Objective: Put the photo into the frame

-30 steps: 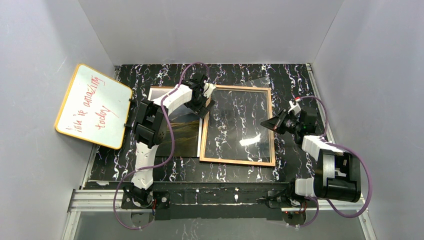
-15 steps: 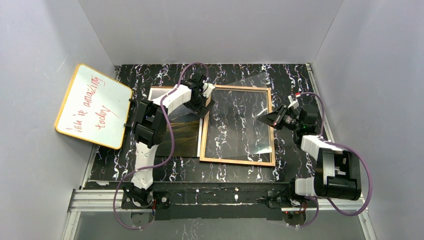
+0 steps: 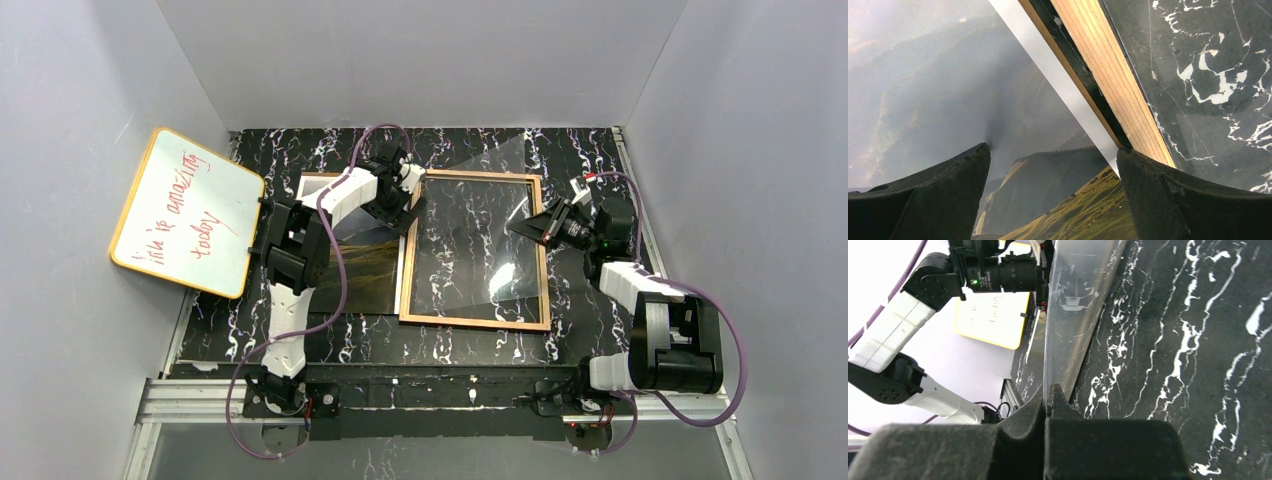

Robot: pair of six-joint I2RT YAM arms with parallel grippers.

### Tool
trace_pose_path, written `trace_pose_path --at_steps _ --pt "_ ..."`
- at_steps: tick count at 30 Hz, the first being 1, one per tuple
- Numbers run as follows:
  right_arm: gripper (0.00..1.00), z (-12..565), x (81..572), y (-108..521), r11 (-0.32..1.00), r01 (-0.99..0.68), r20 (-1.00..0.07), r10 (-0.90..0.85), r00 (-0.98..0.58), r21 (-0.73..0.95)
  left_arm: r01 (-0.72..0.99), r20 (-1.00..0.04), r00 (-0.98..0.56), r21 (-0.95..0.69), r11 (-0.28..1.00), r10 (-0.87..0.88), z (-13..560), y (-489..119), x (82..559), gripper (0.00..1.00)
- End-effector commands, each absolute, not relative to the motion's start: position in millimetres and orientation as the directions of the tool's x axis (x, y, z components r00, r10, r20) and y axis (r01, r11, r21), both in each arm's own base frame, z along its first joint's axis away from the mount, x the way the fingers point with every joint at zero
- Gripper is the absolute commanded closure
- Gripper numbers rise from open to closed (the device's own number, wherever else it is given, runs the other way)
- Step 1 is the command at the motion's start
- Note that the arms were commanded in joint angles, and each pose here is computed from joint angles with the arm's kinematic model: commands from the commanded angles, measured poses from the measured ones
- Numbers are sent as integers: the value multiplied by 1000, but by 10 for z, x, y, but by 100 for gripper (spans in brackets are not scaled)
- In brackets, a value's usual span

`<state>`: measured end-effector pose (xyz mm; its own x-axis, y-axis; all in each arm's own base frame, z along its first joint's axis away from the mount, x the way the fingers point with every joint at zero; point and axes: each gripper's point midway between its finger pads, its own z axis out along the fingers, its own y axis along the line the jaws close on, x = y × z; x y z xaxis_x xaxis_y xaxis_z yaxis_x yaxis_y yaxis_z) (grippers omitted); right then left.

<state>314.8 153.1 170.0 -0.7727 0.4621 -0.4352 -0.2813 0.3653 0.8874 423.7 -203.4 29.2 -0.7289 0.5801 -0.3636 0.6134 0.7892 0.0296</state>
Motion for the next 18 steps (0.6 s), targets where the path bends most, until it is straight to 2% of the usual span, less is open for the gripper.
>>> trace_pose_path --at_steps 1,9,18 --pt "99 1972 3174 1655 322 -376 -488 423 -764 869 609 -369 -750 -59 791 550 382 -2124 4111 4" --pt "99 2034 3149 1672 292 -384 -479 432 -764 876 598 -373 -756 -63 799 537 395 -2108 4136 5" --pt "97 1765 3229 1621 367 -283 -432 433 -791 886 601 -369 -747 -21 799 553 406 -2027 4157 5"
